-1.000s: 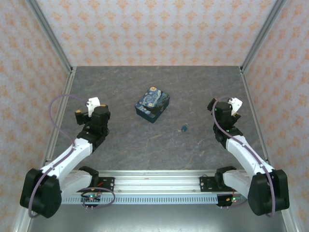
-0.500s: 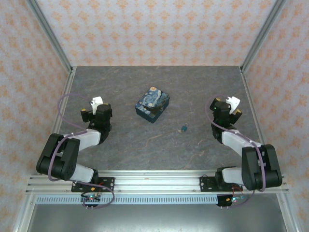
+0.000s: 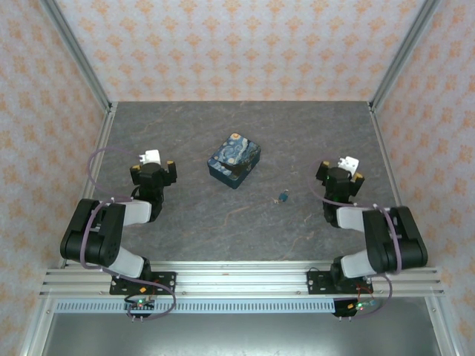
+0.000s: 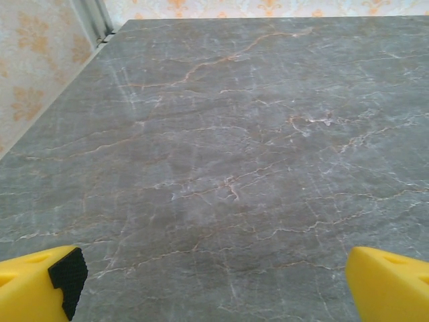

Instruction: Unlock a padlock with a key

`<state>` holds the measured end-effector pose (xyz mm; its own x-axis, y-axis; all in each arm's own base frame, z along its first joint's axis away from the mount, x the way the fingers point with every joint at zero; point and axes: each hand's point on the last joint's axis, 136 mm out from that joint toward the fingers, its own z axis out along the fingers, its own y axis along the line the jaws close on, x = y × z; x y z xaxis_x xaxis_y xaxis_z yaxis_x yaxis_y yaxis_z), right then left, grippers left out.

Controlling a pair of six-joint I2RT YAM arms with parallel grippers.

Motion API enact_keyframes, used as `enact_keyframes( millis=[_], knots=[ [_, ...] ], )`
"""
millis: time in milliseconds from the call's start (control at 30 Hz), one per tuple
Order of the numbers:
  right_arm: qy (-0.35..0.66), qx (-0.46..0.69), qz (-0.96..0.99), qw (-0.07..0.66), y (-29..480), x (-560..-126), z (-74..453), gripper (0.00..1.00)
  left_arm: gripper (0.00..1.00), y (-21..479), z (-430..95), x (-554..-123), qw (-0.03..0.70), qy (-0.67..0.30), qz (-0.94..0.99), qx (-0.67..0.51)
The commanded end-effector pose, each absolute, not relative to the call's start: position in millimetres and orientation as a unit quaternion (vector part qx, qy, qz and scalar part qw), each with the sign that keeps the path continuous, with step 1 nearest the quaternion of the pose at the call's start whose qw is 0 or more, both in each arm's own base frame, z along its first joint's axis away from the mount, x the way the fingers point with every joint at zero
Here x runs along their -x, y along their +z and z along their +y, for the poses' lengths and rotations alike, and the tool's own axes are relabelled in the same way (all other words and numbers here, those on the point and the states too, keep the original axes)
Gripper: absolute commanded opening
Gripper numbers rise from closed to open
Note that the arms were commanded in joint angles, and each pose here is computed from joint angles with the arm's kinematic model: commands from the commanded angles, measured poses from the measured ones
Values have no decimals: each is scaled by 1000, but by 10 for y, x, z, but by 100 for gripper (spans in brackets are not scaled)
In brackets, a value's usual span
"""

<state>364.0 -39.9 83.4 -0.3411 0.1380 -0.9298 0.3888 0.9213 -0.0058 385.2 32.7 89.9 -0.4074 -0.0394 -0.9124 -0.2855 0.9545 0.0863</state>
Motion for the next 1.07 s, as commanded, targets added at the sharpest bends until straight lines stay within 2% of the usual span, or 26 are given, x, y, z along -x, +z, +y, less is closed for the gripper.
enact_keyframes(
  millis=[0, 33, 167, 700, 1033],
  knots=[
    [-70, -108, 788, 602, 1000, -3833, -187, 99, 100, 956, 309, -3900, 549, 99, 825, 90],
    [-64, -96, 812, 573, 945, -3857, -145, 99, 100, 958, 310, -3903, 549, 99, 825, 90],
    [-40, -129, 828, 544, 865, -3943, -301, 99, 100, 947, 320, -3910, 547, 97, 827, 92],
    [-52, -147, 812, 562, 912, -3895, -376, 99, 100, 951, 317, -3905, 549, 96, 826, 90],
    [-31, -118, 822, 556, 891, -3934, -264, 99, 100, 950, 318, -3905, 548, 96, 826, 90]
  ],
)
